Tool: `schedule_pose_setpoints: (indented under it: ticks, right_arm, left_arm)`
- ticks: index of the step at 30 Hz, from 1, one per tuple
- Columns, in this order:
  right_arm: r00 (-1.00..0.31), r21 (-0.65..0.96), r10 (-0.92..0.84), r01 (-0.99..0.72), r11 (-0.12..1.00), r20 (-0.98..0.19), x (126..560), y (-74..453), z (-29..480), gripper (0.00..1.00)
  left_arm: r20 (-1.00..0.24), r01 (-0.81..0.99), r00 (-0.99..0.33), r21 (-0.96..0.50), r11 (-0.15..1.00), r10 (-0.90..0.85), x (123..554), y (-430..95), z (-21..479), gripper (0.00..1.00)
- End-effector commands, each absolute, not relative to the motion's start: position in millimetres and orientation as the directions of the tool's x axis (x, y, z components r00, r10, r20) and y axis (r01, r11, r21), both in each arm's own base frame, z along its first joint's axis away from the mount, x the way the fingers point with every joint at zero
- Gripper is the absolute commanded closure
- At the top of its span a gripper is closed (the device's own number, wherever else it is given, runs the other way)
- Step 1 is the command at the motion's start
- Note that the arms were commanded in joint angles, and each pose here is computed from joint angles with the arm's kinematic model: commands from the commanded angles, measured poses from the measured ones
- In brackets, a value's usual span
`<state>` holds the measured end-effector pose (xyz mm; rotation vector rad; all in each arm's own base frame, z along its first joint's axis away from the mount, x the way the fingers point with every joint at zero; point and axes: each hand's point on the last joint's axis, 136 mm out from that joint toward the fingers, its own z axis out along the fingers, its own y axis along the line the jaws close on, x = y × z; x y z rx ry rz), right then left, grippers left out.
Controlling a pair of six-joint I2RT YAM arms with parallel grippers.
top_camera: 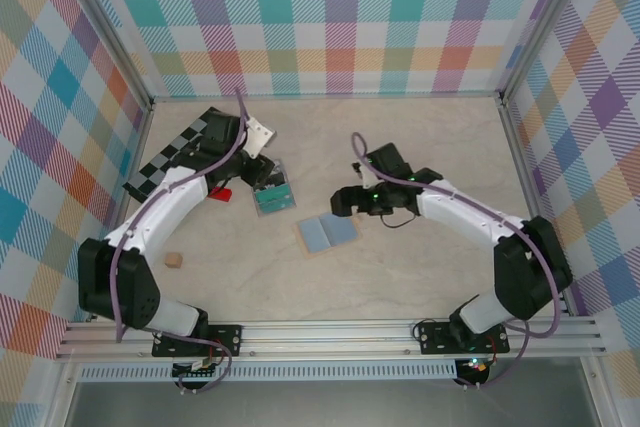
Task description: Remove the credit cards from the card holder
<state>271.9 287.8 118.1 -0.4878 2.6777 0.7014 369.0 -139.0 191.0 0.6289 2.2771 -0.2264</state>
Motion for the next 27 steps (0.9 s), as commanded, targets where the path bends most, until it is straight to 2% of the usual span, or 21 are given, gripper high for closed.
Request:
schedule_pose_setpoints:
  ticks: [1, 7, 11, 13, 27]
  right_arm:
    - [-0.87, 0.25, -0.352, -0.447, 0.859, -0.345, 263.4, 290.6, 92.3, 0.09]
    - [-0.873, 0.131, -0.428, -0.464, 0.876, -0.232, 255.8, 306.5, 55.9, 0.08]
    - [-0.895, 0.078, -0.415, -0.431, 0.899, -0.165, 256.5, 307.1, 36.3, 0.0]
    - [-0.898, 0.06, -0.416, -0.427, 0.902, -0.141, 256.5, 308.0, 30.1, 0.0]
    - [-0.897, -0.067, -0.442, -0.439, 0.896, -0.024, 245.9, 302.0, -8.2, 0.0]
  left_arm:
    - [-0.737, 0.345, -0.662, -0.139, 0.928, 0.136, 363.2, -132.5, 189.5, 0.53]
    - [-0.749, 0.141, -0.66, -0.209, 0.968, -0.066, 340.9, -104.6, 178.7, 0.41]
    - [-0.764, 0.075, -0.628, -0.246, 0.966, -0.145, 329.6, -94.0, 176.0, 0.29]
    - [-0.763, 0.064, -0.626, -0.258, 0.964, -0.163, 324.6, -92.2, 174.5, 0.25]
    - [-0.732, 0.049, -0.656, -0.283, 0.958, -0.183, 311.6, -91.4, 148.7, 0.21]
